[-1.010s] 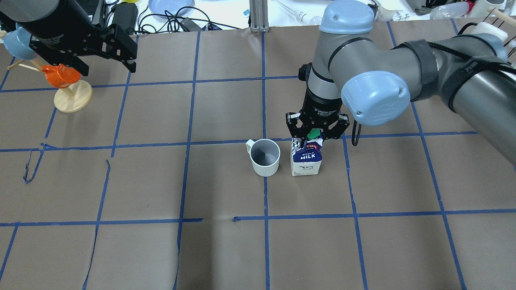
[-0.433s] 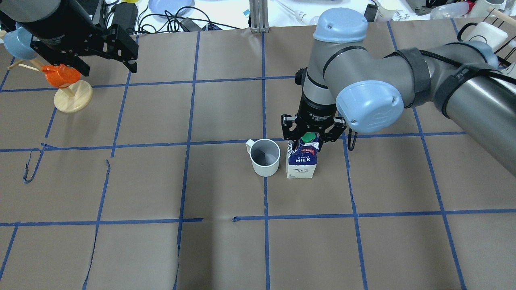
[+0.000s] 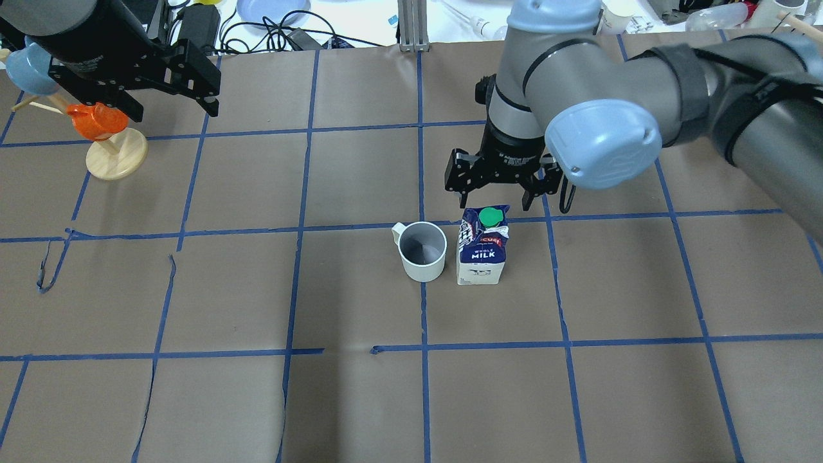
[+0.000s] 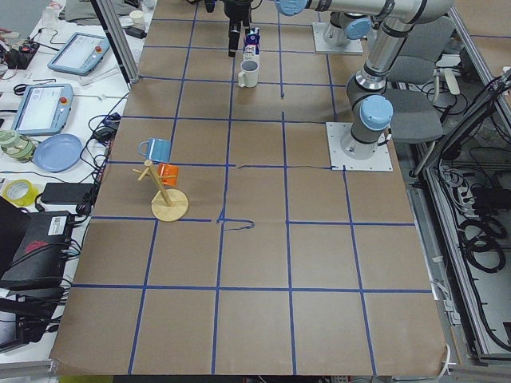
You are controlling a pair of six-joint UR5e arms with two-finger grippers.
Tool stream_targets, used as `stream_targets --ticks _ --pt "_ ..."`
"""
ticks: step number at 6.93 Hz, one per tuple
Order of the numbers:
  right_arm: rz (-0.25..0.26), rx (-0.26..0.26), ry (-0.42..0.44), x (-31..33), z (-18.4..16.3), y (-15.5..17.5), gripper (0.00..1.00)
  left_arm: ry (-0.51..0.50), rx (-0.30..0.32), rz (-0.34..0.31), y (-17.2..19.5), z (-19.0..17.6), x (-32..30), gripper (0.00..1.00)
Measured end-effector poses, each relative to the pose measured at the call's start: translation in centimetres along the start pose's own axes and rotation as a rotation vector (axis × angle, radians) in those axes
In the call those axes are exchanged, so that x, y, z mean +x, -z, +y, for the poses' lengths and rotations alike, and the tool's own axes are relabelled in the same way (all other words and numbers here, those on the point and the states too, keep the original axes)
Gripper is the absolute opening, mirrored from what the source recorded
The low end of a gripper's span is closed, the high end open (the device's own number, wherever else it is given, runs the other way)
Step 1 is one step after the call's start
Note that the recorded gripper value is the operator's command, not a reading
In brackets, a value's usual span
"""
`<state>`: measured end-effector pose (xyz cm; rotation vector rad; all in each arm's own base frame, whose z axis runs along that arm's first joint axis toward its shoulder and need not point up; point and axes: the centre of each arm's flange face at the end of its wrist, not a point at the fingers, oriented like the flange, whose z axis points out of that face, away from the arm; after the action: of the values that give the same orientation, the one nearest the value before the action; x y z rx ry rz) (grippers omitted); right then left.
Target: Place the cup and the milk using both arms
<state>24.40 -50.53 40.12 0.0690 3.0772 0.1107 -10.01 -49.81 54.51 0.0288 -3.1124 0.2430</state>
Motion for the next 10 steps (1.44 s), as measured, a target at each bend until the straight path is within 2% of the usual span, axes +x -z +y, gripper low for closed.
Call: stream_targets --ticks 1,2,3,4,5,7,10 --pt "0.024 0.049 -0.002 0.2 -0.5 4.2 1.0 0.0 -0.001 0.0 -0.1 0.0 0.0 1.0" --pt "0.039 0.062 -0.005 0.2 -0.4 7.7 1.0 0.001 -0.003 0.001 -0.2 -0.1 0.0 1.0" --pt "0.052 0.048 -0.007 0.4 0.3 9.8 1.0 0.001 -0.005 0.001 -0.3 -0.2 0.0 1.0" --pt "0.064 0.046 -0.009 0.7 0.9 11.2 1.0 0.001 -0.004 0.0 -0.3 -0.1 0.0 1.0" --pt "0.07 0.074 -0.022 1.6 0.7 12.2 1.0 0.001 -0.004 0.002 -0.3 -0.2 0.1 1.0" --pt "0.077 0.17 -0.065 4.9 -0.5 14.5 1.0 -0.005 -0.007 0.003 -0.4 -0.2 0.5 1.0" --pt "0.081 0.201 -0.057 6.0 -0.3 15.6 1.0 -0.014 -0.006 0.001 -0.5 -0.1 0.9 1.0"
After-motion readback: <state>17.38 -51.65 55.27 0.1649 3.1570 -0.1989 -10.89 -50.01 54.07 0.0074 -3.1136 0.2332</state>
